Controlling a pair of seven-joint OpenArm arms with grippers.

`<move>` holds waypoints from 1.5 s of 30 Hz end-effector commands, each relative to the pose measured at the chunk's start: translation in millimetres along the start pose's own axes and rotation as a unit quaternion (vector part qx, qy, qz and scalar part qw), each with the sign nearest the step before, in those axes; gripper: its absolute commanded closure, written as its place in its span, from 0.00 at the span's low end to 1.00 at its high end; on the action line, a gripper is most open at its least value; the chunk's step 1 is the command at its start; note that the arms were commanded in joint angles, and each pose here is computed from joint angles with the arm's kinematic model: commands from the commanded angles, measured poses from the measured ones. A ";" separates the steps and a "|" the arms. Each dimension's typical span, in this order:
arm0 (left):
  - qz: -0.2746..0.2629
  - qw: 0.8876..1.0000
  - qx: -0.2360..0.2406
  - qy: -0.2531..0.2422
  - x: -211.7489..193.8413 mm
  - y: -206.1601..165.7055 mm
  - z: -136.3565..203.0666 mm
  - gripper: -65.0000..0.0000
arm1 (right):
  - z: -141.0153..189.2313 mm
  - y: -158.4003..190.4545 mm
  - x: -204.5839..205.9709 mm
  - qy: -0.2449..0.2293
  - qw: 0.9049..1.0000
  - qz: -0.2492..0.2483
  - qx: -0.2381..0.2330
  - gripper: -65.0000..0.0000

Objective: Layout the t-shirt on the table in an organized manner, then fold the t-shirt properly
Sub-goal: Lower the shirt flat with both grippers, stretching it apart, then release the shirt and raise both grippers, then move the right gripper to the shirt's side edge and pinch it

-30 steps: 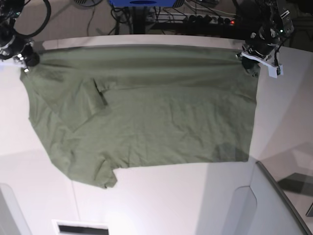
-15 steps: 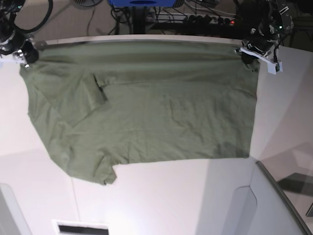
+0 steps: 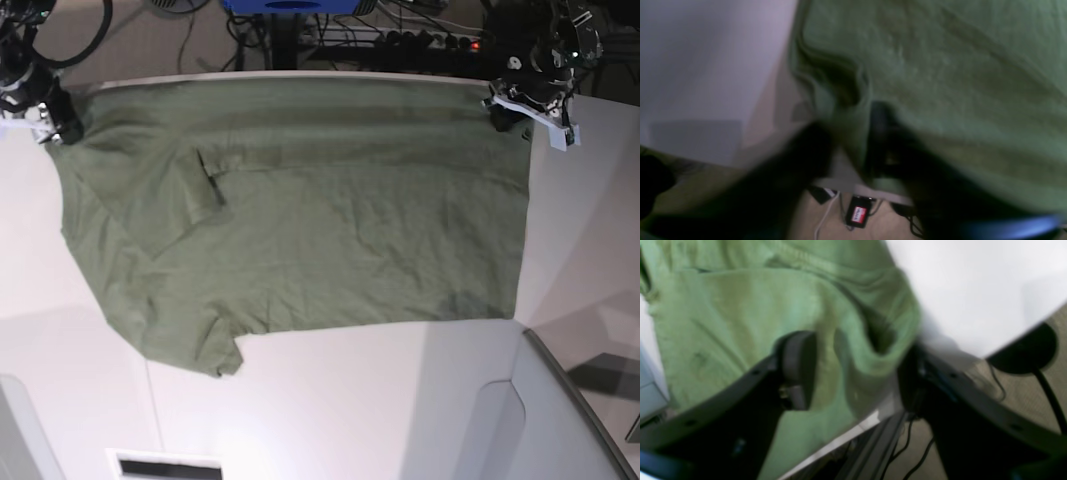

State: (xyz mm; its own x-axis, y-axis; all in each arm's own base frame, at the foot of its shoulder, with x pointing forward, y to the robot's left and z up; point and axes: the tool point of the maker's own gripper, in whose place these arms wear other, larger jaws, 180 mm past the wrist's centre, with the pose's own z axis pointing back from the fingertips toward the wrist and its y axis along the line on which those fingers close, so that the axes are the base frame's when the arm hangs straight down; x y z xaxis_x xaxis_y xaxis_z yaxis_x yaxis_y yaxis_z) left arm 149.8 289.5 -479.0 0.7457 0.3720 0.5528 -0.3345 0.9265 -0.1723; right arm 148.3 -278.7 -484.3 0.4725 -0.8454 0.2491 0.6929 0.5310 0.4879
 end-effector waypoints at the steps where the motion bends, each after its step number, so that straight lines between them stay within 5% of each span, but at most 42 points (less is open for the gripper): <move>1: -0.008 1.000 0.006 -0.012 8.8 5.3 5.0 0.40 | 4.6 0.5 10.8 -0.013 1.000 0.007 0.000 0.42; 4: -0.009 1.000 0.005 -0.018 12.6 4.5 6.8 0.14 | 4.6 0.8 10.5 -0.013 1.000 0.006 0.000 0.42; 8: 0.027 0.997 0.050 -0.048 27.8 40.2 18.9 0.00 | 5.4 -4.1 12.4 -0.016 1.000 -0.015 -0.014 0.41; 12: 0.040 0.992 0.083 -0.085 55.3 70.2 31.5 0.00 | 18.7 -10.3 32.9 -0.048 0.998 -0.017 -0.021 0.40; 16: 0.013 0.988 0.108 -0.110 90.4 87.5 35.2 0.00 | 43.9 -26.8 71.2 -0.103 0.993 -0.003 -0.058 0.29; 22: -0.017 0.982 0.118 -0.148 138.9 80.5 29.8 0.00 | 51.9 -11.7 131.2 -0.156 0.983 0.048 -0.081 0.24; 25: -0.042 0.982 0.097 -0.157 164.5 56.5 13.8 0.01 | 29.7 30.9 161.5 -0.150 0.980 0.116 -0.053 0.24; 29: -0.162 0.978 0.055 -0.117 173.1 1.4 -20.6 0.01 | -27.1 92.3 175.6 -0.083 0.967 0.241 -0.028 0.24; 31: -0.204 0.973 0.039 -0.105 171.6 -18.6 -28.8 0.01 | -49.8 106.4 183.7 -0.077 0.965 0.251 -0.027 0.24; 34: -0.208 0.972 0.036 -0.103 170.8 -22.1 -30.7 0.15 | -75.4 113.2 184.7 -0.071 0.968 0.238 -0.028 0.23; 41: -0.205 0.973 0.038 -0.096 164.3 -18.1 -31.6 0.73 | -98.9 125.7 162.6 -0.046 0.964 0.262 -0.010 0.23; 45: -0.181 0.976 0.054 -0.110 173.2 -3.8 -25.3 0.86 | -105.5 133.8 146.2 -0.029 0.958 0.286 0.004 0.24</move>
State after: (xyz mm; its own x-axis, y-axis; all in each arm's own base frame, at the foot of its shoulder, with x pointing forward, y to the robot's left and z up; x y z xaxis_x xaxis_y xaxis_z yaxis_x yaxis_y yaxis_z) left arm 284.2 346.4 -417.3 0.7207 0.0066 0.6932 -0.1369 0.9816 0.1331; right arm 356.5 -313.9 -484.9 0.7587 -0.4290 0.4902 0.3333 0.9022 0.2738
